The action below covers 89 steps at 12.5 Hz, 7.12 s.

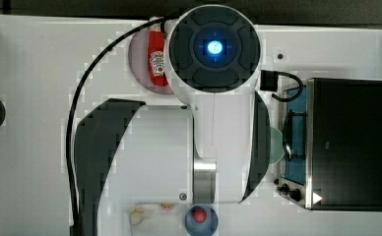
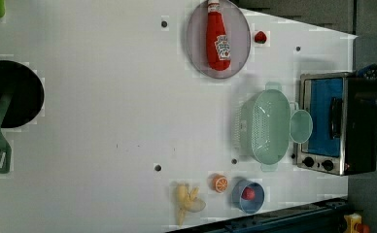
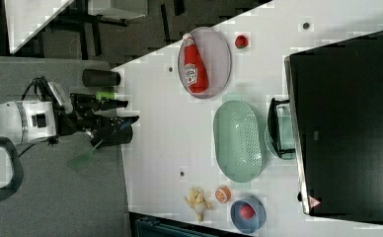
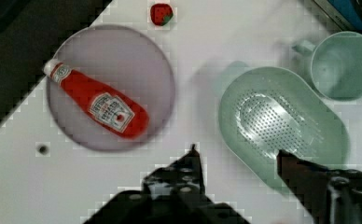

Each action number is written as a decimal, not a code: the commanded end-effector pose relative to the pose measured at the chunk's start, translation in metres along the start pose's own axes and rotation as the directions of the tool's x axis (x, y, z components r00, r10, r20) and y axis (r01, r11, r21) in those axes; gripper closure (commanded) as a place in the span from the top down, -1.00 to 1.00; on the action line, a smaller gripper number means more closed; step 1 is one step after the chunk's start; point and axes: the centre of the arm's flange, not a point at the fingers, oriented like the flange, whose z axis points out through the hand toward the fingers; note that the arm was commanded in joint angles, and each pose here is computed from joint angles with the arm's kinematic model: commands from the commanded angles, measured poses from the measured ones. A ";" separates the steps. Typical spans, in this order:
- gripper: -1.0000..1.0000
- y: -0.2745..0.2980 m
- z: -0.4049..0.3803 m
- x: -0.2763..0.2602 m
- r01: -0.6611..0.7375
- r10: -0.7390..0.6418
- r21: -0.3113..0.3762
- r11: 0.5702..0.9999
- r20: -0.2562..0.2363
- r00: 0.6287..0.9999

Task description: Drag strainer right to left.

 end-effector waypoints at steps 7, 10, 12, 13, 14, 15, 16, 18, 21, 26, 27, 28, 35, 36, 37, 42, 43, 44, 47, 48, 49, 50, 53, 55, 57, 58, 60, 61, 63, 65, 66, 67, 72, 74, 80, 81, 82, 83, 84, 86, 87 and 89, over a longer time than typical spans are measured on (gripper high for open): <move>1.00 0.135 -0.007 -0.094 -0.062 0.068 -0.091 0.994 0.074 0.995; 1.00 0.115 0.072 -0.083 -0.110 0.117 -0.094 0.989 0.066 0.991; 1.00 0.104 0.124 -0.076 -0.205 0.208 -0.075 0.976 0.040 0.977; 1.00 0.098 0.150 -0.075 -0.263 0.265 -0.067 0.962 0.028 0.964; 1.00 0.092 0.172 -0.074 -0.312 0.313 -0.048 0.949 0.013 0.950; 1.00 0.085 0.193 -0.072 -0.361 0.362 -0.036 0.932 0.004 0.932; 1.00 0.079 0.215 -0.070 -0.415 0.415 -0.045 0.909 0.004 0.910; 1.00 0.070 0.257 -0.066 -0.528 0.529 -0.061 0.847 -0.001 0.849; 1.00 0.057 0.313 -0.070 -0.597 0.598 -0.047 0.801 -0.005 0.802; 1.00 0.048 0.370 -0.081 -0.580 0.580 -0.008 0.815 0.001 0.815; 1.00 0.049 0.378 -0.081 -0.581 0.581 -0.011 0.814 0.001 0.814; 1.00 0.050 0.385 -0.083 -0.581 0.581 -0.014 0.814 0.002 0.814; 1.00 0.018 0.391 -0.120 -0.597 0.597 -0.010 0.802 0.016 0.802; 1.00 0.013 0.391 -0.128 -0.582 0.582 -0.010 0.813 0.017 0.813; 1.00 0.010 0.392 -0.135 -0.569 0.569 -0.014 0.822 0.018 0.822; 1.00 -0.014 0.394 -0.165 -0.611 0.612 -0.046 0.790 0.013 0.791; 1.00 -0.021 0.393 -0.172 -0.615 0.616 -0.056 0.787 0.011 0.788; 1.00 -0.028 0.393 -0.178 -0.612 0.613 -0.065 0.788 0.008 0.790; 1.00 -0.049 0.392 -0.195 -0.622 0.624 -0.081 0.779 0.000 0.781; 1.00 -0.057 0.392 -0.202 -0.637 0.639 -0.080 0.767 -0.002 0.769; 1.00 -0.066 0.392 -0.211 -0.642 0.644 -0.075 0.763 0.000 0.765; 1.00 -0.076 0.393 -0.220 -0.648 0.649 -0.071 0.759 0.004 0.760; 1.00 -0.104 0.394 -0.247 -0.654 0.656 -0.062 0.754 0.017 0.755; 1.00 -0.119 0.395 -0.261 -0.655 0.657 -0.065 0.753 0.020 0.753; 1.00 -0.131 0.397 -0.272 -0.648 0.650 -0.074 0.758 0.023 0.759; 1.00 -0.138 0.397 -0.277 -0.651 0.654 -0.080 0.755 0.031 0.756; 1.00 -0.151 0.397 -0.287 -0.657 0.662 -0.091 0.749 0.049 0.748; 1.00 -0.157 0.398 -0.294 -0.659 0.665 -0.098 0.746 0.058 0.744; 1.00 -0.169 0.396 -0.304 -0.665 0.672 -0.099 0.740 0.081 0.736; 1.00 -0.180 0.396 -0.314 -0.669 0.677 -0.103 0.736 0.099 0.729; 1.00 -0.183 0.397 -0.319 -0.665 0.673 -0.103 0.739 0.102 0.732; 1.00 -0.187 0.398 -0.325 -0.660 0.668 -0.101 0.744 0.107 0.736; 1.00 -0.203 0.398 -0.350 -0.664 0.672 -0.106 0.740 0.142 0.727; 1.00 -0.207 0.399 -0.357 -0.662 0.670 -0.107 0.742 0.150 0.727; 1.00 -0.227 0.396 -0.377 -0.711 0.714 -0.090 0.697 0.171 0.679; 1.00 -0.228 0.395 -0.377 -0.710 0.713 -0.088 0.699 0.171 0.680; 1.00 -0.229 0.391 -0.377 -0.693 0.694 -0.076 0.717 0.175 0.698; 1.00 -0.230 0.383 -0.376 -0.659 0.659 -0.067 0.749 0.175 0.732; 1.00 -0.229 0.370 -0.372 -0.607 0.607 -0.057 0.793 0.172 0.776; 1.00 -0.226 0.332 -0.353 -0.476 0.475 -0.037 0.879 0.152 0.867; 1.00 -0.222 0.309 -0.337 -0.408 0.409 -0.033 0.912 0.142 0.902; 1.00 -0.211 0.255 -0.292 -0.301 0.300 -0.012 0.954 0.122 0.946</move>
